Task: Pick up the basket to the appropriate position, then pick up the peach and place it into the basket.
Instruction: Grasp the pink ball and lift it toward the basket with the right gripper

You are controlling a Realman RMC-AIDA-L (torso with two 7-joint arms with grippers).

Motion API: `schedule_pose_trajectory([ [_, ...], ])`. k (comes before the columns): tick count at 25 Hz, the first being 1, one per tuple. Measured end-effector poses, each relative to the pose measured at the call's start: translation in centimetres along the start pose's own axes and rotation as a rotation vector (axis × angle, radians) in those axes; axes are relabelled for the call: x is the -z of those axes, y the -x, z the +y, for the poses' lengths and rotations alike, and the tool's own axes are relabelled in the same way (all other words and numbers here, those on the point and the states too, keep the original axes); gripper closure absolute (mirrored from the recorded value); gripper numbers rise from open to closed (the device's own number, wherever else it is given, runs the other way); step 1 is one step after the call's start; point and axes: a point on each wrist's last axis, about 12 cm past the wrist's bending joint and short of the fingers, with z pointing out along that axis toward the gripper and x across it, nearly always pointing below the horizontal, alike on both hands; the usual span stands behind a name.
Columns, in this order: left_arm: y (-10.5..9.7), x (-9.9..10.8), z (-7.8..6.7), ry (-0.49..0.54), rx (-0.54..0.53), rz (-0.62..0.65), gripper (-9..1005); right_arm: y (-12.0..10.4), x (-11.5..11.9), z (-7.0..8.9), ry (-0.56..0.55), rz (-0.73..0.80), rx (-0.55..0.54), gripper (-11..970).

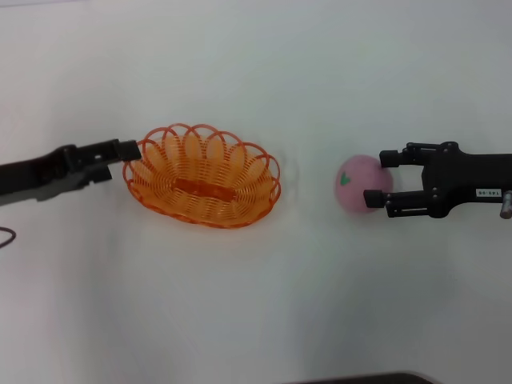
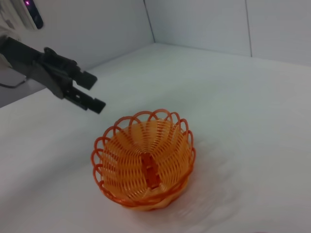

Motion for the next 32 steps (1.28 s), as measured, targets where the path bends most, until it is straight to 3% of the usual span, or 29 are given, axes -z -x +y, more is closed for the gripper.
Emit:
schedule_pose_trajectory([
  [5,0.1,1.1,-0.6,-0.087,-0.169,-0.03,132,0.0,0.0,0.1,0.005,-0.006,-0.015,130],
  [14,-1.2,1.4,-1.3,-0.189,-0.525,0.043,134,0.2,0.0,0.3,0.027,-0.012,-0.025,131],
  [23,-3.0,1.4,-0.8,-0.269,-0.851,0.043,137,0.5,-0.2,0.3,0.038,-0.015,-0.016,132],
  [27,-3.9,1.4,-0.2,-0.276,-0.966,0.018,138,0.6,-0.2,0.3,0.04,-0.015,-0.011,133],
  [32,-4.6,1.1,0.7,-0.269,-1.008,-0.002,139,0.7,-0.3,0.3,0.048,-0.013,0.0,134],
])
